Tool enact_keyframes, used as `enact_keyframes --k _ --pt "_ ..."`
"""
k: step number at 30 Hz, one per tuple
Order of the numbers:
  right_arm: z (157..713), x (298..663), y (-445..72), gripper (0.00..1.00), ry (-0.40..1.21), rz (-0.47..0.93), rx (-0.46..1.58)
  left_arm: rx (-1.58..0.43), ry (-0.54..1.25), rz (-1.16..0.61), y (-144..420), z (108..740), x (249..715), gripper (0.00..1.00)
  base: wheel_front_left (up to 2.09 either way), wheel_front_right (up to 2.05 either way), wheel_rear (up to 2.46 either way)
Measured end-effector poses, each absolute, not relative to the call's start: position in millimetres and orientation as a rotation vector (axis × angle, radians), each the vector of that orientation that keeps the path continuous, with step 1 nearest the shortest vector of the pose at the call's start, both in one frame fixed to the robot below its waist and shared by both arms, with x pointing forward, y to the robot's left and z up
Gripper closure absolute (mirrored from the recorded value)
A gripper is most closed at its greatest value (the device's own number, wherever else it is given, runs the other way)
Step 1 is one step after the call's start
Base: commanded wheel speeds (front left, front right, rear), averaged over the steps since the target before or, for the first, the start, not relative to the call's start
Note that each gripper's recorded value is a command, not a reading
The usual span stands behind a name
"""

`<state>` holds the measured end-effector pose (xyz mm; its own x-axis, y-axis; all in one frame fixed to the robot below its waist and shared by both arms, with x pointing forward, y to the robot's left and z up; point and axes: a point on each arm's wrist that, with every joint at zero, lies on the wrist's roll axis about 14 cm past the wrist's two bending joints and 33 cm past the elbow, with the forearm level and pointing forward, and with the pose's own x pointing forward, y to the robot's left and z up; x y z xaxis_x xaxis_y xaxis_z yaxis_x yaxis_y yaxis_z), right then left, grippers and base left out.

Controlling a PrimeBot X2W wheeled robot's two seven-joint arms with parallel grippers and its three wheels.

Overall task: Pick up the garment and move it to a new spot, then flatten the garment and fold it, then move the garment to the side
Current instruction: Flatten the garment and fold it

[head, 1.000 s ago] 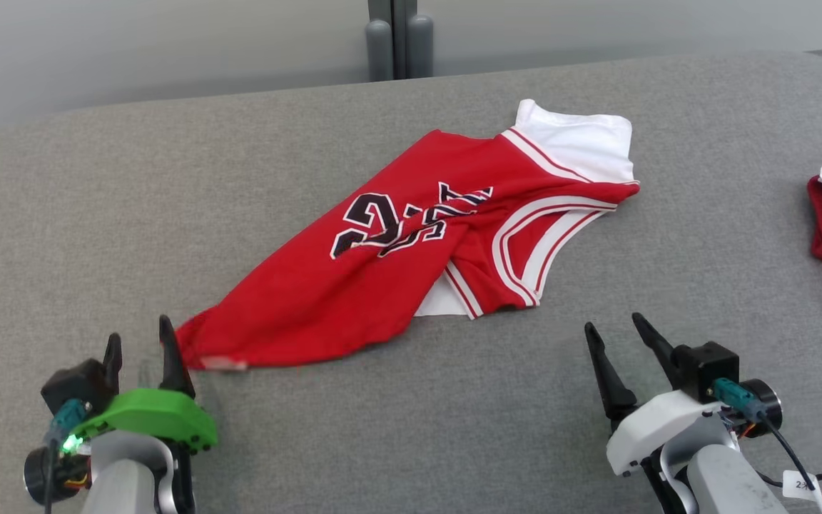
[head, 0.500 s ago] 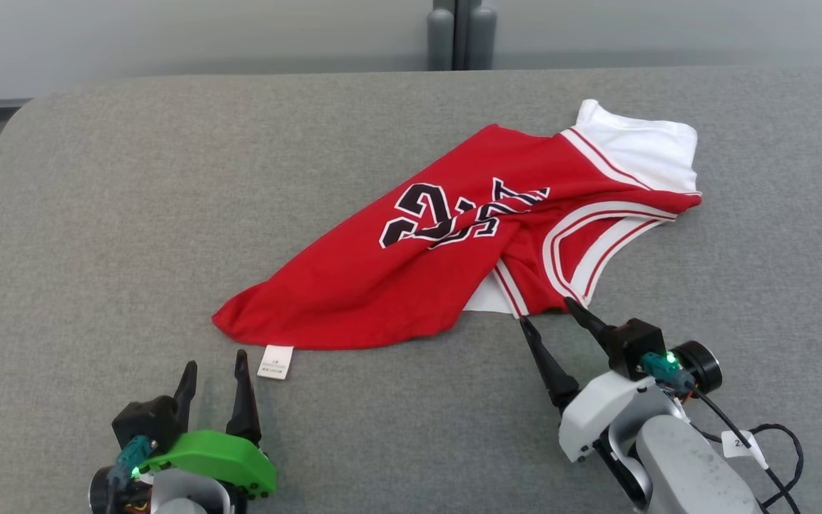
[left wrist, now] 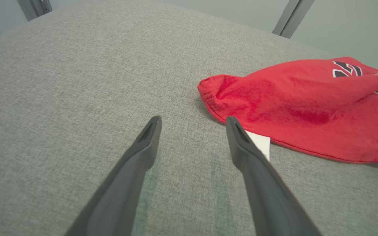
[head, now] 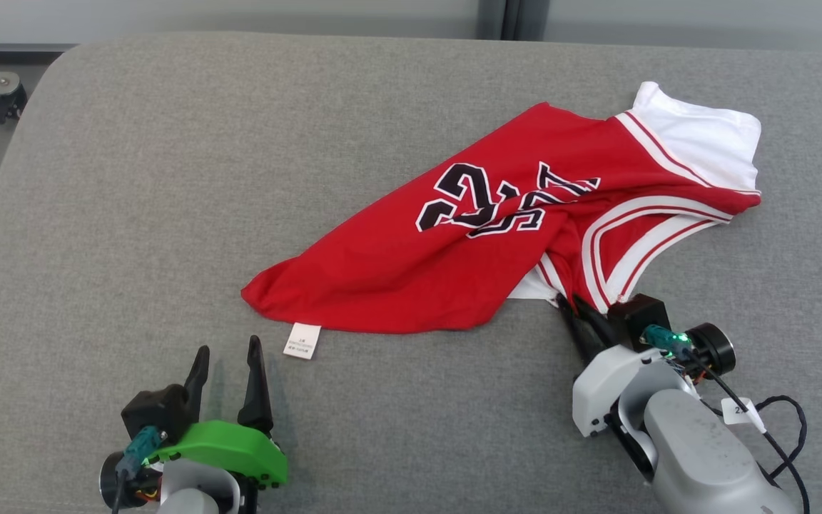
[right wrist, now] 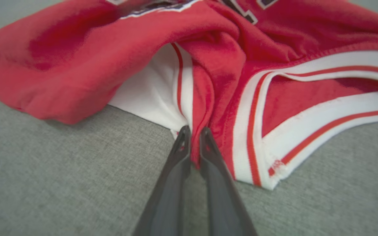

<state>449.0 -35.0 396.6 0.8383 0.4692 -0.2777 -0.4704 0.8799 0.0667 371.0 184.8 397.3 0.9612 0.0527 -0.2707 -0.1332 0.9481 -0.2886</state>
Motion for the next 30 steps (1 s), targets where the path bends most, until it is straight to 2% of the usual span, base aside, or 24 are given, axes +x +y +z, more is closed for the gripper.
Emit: enact_keyframes --k 9,21,22,24,25,30 --pt "407.5 445.8 -62.5 1.00 0.255 0.415 0.013 -0.316 0.241 0.053 171.2 406.3 375.1 0.00 0.00 0.00 0.00" --pt "437.1 437.9 -211.3 0.98 0.205 0.191 -0.170 -0.310 0.222 -0.016 150.1 415.6 370.7 0.00 0.00 0.00 0.00" --pt "439.7 437.0 -219.9 0.86 0.204 0.176 -0.178 -0.306 0.220 -0.024 148.0 416.3 370.1 0.00 0.00 0.00 0.00" --pt "441.8 433.4 -239.8 0.35 0.220 0.141 -0.204 -0.302 0.220 -0.039 143.8 417.1 368.1 0.00 0.00 0.00 0.00" --pt "442.2 430.9 -251.7 0.00 0.233 0.116 -0.214 -0.297 0.217 -0.049 141.0 418.4 367.8 0.00 0.00 0.00 0.00" --pt "472.6 433.2 -291.2 0.00 0.157 -0.004 -0.206 -0.287 0.210 -0.072 134.3 421.7 365.1 0.00 0.00 0.00 0.00"
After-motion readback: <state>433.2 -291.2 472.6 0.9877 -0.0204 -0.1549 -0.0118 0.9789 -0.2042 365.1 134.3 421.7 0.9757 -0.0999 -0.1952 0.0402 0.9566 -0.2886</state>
